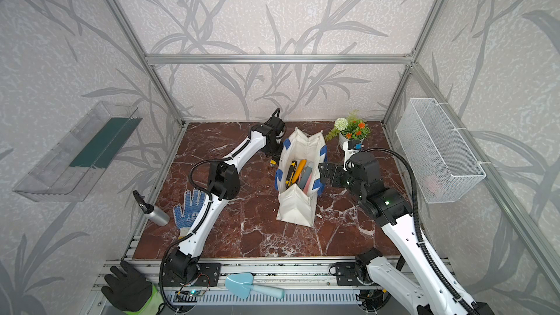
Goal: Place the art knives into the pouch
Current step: Pick up the utility knife at the center of the board, then place the utility knife in the pouch.
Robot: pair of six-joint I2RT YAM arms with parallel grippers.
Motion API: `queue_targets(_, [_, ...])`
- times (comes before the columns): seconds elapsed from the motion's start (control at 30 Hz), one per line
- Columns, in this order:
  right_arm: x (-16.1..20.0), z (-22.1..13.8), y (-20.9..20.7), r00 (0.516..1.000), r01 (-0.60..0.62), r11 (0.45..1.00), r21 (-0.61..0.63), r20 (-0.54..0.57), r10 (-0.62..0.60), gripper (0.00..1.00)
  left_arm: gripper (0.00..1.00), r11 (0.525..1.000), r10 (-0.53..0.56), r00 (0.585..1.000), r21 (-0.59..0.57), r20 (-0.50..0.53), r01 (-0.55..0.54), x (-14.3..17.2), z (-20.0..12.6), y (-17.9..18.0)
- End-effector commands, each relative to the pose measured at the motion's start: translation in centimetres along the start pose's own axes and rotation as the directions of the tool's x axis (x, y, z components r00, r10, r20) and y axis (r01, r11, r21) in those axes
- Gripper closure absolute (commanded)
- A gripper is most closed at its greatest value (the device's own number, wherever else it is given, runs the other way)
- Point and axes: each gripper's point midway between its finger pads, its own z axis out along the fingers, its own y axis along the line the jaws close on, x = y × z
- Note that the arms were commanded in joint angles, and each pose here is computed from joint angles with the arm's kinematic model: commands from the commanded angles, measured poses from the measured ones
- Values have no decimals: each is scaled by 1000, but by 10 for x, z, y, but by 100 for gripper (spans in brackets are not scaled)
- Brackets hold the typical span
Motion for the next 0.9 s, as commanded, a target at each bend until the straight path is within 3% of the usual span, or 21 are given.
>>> queue_targets(0.0, [0, -1, -3, 1000, -9, 1000, 12, 7, 9, 1, 69, 999, -27, 996, -35, -82, 24, 19, 17, 14])
queue_targets(0.13, [-1, -1, 0, 1000, -10, 1000, -5, 3, 10, 1, 72, 999, -21, 996, -43, -86, 17, 19, 7, 21])
queue_targets(0.3, [1, -1, 3, 1000, -19, 1000, -19, -4, 19, 1, 74, 996, -40, 998, -77, -48, 36, 10, -34, 40])
queue_targets(0.6, [12, 7, -2, 998, -55, 998, -21, -16, 55, 1, 76, 998, -65, 995, 23, 78, 63, -10, -114, 41])
queue_targets(0.87, [16, 11, -1, 997, -75, 997, -31, -24, 75, 1, 78, 989, -49, 985, 149, 163, 24, -18, -181, 16])
